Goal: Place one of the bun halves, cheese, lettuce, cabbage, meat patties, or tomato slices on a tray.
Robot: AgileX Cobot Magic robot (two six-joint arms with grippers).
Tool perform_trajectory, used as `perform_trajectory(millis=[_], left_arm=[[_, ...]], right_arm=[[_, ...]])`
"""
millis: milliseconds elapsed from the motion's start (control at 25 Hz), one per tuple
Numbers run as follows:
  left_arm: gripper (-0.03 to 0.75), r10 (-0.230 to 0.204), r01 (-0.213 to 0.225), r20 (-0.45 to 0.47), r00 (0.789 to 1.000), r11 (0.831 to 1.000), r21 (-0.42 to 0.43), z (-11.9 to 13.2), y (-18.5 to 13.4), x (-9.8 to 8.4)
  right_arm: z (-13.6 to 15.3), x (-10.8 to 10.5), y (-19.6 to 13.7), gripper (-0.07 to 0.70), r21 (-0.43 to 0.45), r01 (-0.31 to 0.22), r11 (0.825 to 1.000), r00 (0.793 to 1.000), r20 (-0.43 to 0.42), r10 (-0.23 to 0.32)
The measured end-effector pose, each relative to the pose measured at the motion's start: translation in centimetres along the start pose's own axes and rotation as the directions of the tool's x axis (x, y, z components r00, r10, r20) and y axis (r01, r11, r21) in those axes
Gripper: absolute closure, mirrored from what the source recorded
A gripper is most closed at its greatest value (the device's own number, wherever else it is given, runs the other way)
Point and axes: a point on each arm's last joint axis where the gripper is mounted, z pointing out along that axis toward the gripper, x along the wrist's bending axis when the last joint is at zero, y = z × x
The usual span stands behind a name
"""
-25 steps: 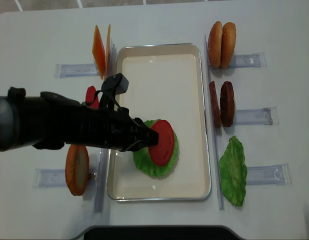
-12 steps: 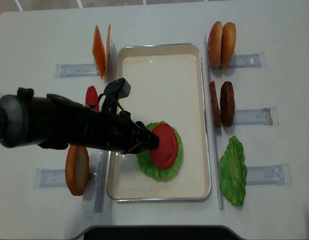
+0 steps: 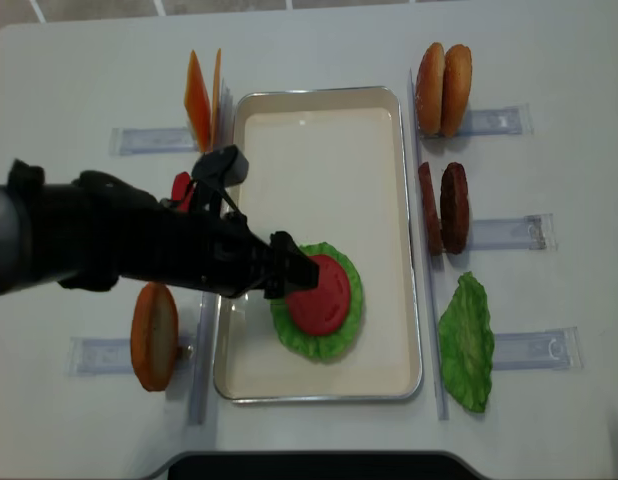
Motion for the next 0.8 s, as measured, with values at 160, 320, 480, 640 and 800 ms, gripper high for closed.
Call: perform_trajectory(millis=[160,320,480,640,800], left_arm=[[0.023,0.027,-0.029,-0.055,0.998,0.999,-0.03,-3.3,2.0,-0.9],[0.024,0.055,-0.056,-0.161,0.985,0.998,0.002,-7.0,3.5,-1.3],[0.024,0.061,-0.039,-0.357,0.932,0.997,0.068,-10.8,3.9,0.0],[0.024,0.054,0.001,-0.53,0.846,0.995,0.103,-14.4,3.0,1.7],[0.026,0.068,0.021,-0.612,0.788,0.99,0.137,-16.8,2.0,2.3]], right_arm=[[0.0,0.0,0.0,0.041,0.0,0.0,1.0,1.0,0.0,0.0],[0.0,0.0,0.0,0.041,0.0,0.0,1.0,1.0,0.0,0.0],[0.0,0.0,0.0,0.041,0.0,0.0,1.0,1.0,0.0,0.0],[0.0,0.0,0.0,0.041,0.0,0.0,1.0,1.0,0.0,0.0],[0.0,0.0,0.0,0.041,0.0,0.0,1.0,1.0,0.0,0.0]])
